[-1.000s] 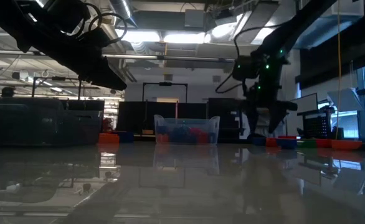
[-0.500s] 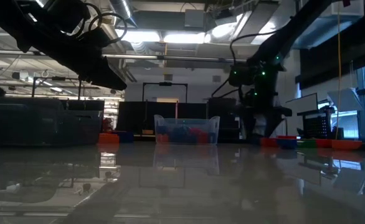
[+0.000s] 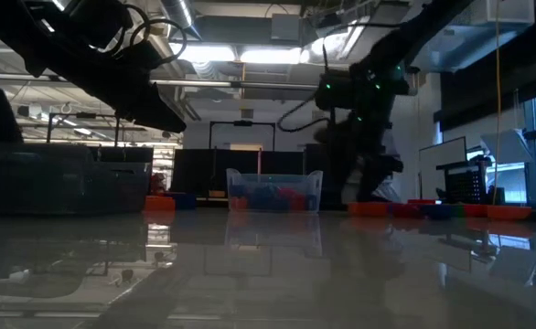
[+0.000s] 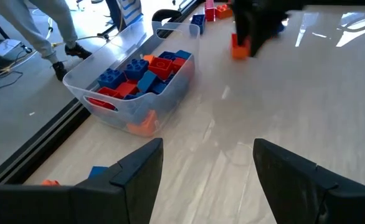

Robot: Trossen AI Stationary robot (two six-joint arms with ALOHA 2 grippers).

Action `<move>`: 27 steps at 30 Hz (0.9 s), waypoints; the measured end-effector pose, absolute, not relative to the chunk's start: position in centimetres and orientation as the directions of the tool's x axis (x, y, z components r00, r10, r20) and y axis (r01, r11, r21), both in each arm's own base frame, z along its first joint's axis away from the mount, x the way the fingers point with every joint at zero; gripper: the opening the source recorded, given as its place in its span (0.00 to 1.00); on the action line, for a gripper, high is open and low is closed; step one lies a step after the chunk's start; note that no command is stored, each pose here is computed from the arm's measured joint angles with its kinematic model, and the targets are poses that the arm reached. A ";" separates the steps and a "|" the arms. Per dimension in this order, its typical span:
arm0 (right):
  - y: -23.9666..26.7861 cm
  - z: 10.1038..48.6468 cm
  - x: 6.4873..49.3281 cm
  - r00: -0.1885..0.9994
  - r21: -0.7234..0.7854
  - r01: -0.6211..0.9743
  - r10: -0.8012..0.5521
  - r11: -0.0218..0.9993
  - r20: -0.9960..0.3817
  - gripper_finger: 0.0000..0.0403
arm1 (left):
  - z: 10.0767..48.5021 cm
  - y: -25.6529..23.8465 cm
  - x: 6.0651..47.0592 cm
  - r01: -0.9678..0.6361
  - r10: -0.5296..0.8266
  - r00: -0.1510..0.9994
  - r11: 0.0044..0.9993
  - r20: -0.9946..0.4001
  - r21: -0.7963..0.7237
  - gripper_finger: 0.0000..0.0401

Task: Sort blocks by size
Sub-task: Put the orange 8 stud game piece into the gray bin

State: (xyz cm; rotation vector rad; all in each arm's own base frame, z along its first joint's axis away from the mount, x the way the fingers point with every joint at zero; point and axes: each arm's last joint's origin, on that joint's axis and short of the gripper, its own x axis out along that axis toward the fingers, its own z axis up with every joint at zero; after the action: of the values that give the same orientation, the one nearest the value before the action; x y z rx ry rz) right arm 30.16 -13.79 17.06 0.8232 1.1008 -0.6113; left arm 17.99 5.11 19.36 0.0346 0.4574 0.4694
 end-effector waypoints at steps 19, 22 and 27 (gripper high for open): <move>-14.3 20.6 30.9 0.129 -0.150 0.135 -0.168 0.979 -0.977 0.71 | 19.3 4.9 18.0 -0.419 0.434 0.795 0.898 -0.424 0.133 0.59; -14.4 18.9 31.2 0.114 -0.143 0.097 -0.154 0.985 -0.982 0.71 | 19.3 4.9 18.0 -0.419 0.433 0.794 0.898 -0.426 0.133 0.59; -14.5 16.8 31.4 0.054 -0.114 0.084 -0.118 0.990 -0.991 0.71 | 19.3 4.9 18.0 -0.419 0.433 0.794 0.898 -0.427 0.133 0.59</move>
State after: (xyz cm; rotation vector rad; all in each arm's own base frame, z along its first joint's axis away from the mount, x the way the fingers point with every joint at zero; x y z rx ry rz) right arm 31.42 -14.49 16.79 -0.0278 1.5087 -0.1537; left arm 18.00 4.88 19.28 0.0326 0.4666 0.4580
